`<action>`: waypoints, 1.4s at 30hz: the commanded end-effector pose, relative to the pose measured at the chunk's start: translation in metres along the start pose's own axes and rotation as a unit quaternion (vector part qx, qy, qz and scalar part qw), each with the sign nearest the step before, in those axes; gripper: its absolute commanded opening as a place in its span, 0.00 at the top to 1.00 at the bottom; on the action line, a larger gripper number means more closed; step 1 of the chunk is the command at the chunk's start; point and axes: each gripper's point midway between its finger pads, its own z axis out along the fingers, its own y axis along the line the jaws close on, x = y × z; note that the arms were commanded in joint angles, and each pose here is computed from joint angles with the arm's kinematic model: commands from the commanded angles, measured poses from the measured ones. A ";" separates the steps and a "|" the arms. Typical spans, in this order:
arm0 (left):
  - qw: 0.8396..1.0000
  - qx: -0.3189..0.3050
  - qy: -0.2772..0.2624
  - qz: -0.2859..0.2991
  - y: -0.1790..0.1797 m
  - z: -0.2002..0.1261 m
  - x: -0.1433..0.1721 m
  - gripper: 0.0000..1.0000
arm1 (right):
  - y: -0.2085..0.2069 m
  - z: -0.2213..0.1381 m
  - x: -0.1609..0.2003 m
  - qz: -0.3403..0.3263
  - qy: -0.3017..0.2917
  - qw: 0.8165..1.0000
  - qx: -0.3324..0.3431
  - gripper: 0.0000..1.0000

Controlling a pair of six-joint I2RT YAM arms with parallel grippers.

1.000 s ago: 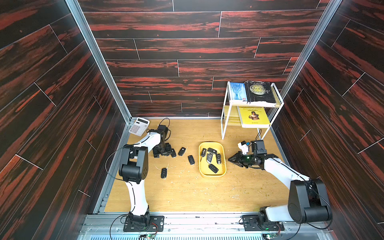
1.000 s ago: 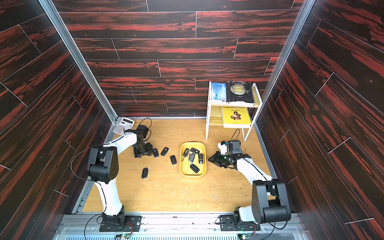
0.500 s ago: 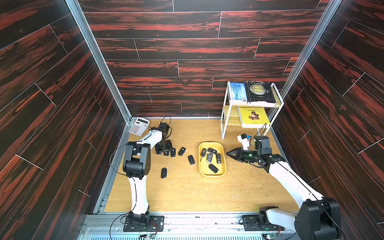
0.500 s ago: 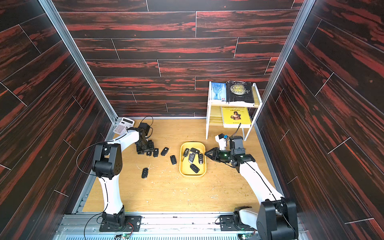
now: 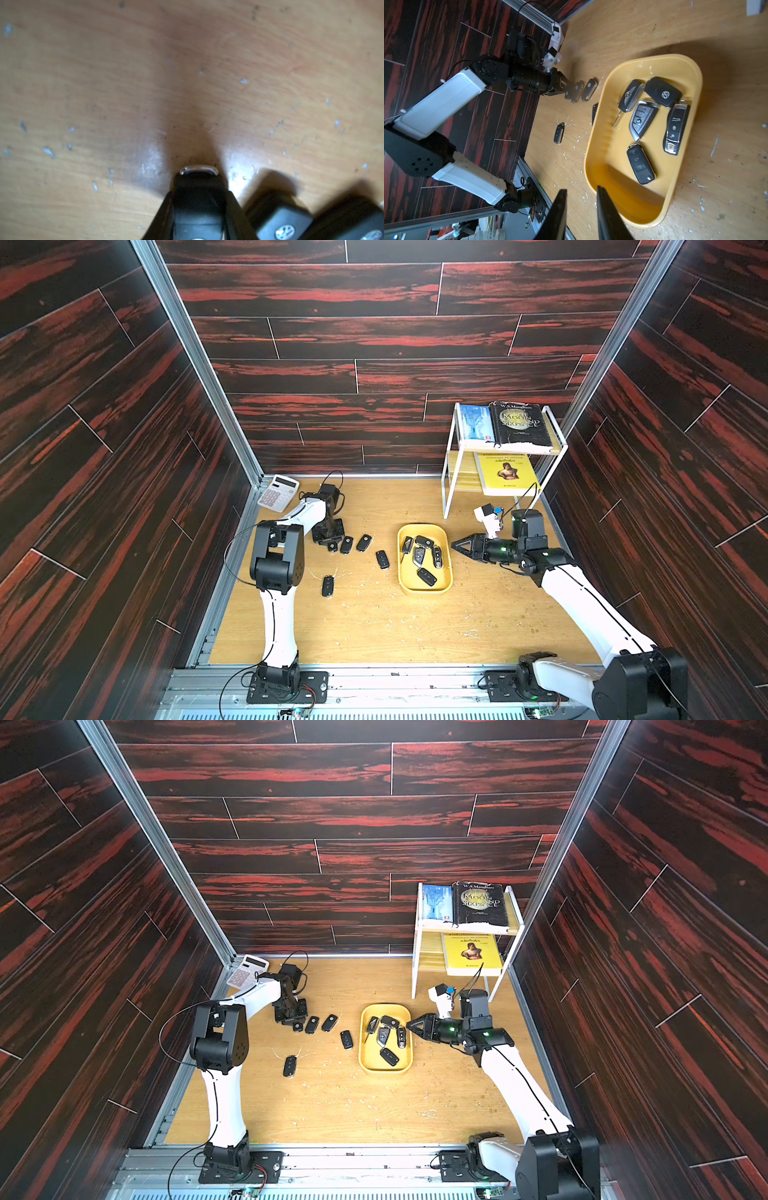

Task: Place the car key into the storage box
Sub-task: Pick up the car key from the center of the board.

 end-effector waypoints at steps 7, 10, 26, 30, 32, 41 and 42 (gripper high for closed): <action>1.000 0.006 0.019 0.004 0.000 -0.001 0.005 1.00 | 0.031 -0.002 0.001 -0.024 0.009 0.996 -0.082 0.35; 0.999 0.029 0.021 0.014 -0.007 -0.013 0.008 1.00 | 0.041 -0.005 0.000 -0.038 0.012 0.994 -0.101 0.28; 0.849 0.359 -0.325 0.211 -0.106 -0.312 0.038 0.99 | 0.122 -0.011 0.024 -0.017 0.103 0.955 -0.276 0.18; 0.788 0.392 -0.366 0.303 -0.119 -0.340 0.079 1.00 | 0.161 -0.010 0.032 -0.022 0.135 0.934 -0.330 0.15; 0.768 0.402 -0.372 0.332 -0.121 -0.343 0.095 1.00 | 0.175 -0.008 0.033 -0.019 0.137 0.925 -0.353 0.12; 0.670 0.414 -0.428 0.442 -0.118 -0.360 0.152 1.00 | 0.198 0.002 0.021 0.090 0.136 0.860 -0.483 0.13; 0.664 0.415 -0.434 0.446 -0.117 -0.362 0.155 1.00 | 0.199 0.006 0.021 0.091 0.137 0.858 -0.486 0.13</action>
